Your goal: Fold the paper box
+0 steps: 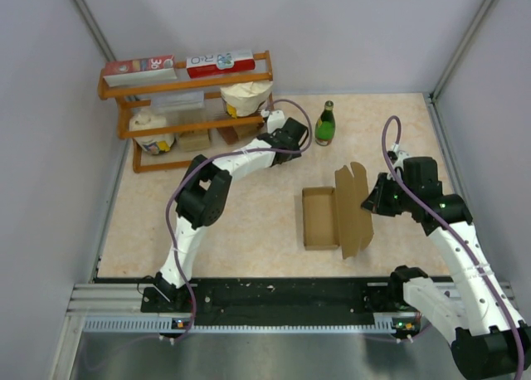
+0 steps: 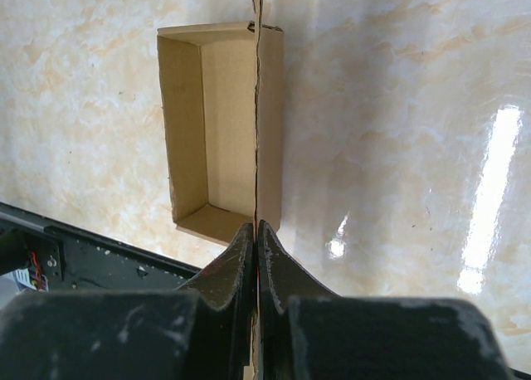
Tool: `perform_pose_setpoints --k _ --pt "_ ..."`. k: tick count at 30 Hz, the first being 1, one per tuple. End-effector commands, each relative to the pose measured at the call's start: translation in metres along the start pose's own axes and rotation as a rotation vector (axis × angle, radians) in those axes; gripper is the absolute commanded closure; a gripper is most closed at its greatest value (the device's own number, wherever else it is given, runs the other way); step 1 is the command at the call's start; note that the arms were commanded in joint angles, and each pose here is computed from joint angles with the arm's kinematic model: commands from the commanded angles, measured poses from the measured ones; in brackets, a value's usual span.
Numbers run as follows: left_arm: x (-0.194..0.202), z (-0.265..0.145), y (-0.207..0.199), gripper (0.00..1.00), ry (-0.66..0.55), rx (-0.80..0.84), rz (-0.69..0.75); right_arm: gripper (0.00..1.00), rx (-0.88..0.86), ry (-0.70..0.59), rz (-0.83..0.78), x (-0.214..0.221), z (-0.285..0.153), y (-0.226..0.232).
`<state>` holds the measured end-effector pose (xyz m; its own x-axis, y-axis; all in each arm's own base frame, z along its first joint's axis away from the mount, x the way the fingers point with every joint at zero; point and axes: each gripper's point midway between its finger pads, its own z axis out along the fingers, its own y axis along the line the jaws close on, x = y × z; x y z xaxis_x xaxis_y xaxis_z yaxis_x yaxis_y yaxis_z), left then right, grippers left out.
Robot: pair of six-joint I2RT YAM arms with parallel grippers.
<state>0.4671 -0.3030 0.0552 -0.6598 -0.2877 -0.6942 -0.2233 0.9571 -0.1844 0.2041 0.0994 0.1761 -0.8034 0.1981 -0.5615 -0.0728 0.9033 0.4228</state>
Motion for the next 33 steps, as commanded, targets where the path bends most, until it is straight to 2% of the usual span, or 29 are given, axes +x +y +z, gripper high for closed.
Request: perform_pose_setpoints --k 1,8,9,12,18,22,33 --pt "0.035 0.013 0.02 0.29 0.098 -0.071 0.029 1.0 -0.018 -0.048 -0.02 -0.012 -0.002 0.003" --pt "0.056 0.009 0.029 0.21 0.132 -0.107 0.0 1.0 -0.028 -0.048 -0.021 -0.01 -0.001 0.004" --pt "0.058 0.009 0.03 0.25 0.131 -0.108 -0.001 1.0 -0.03 -0.048 -0.021 -0.01 -0.001 0.005" --pt "0.055 0.009 0.027 0.24 0.109 -0.111 -0.001 1.0 -0.034 -0.048 -0.025 -0.011 -0.001 0.006" --pt "0.054 0.011 0.026 0.34 0.099 -0.121 -0.01 1.0 -0.042 -0.05 -0.027 -0.011 -0.002 0.007" --pt "0.056 0.015 0.023 0.47 0.105 -0.122 -0.004 1.0 -0.044 -0.053 -0.028 -0.012 -0.002 0.007" --pt "0.055 0.015 0.02 0.55 0.102 -0.122 0.012 1.0 -0.051 -0.051 -0.034 -0.011 -0.002 0.008"
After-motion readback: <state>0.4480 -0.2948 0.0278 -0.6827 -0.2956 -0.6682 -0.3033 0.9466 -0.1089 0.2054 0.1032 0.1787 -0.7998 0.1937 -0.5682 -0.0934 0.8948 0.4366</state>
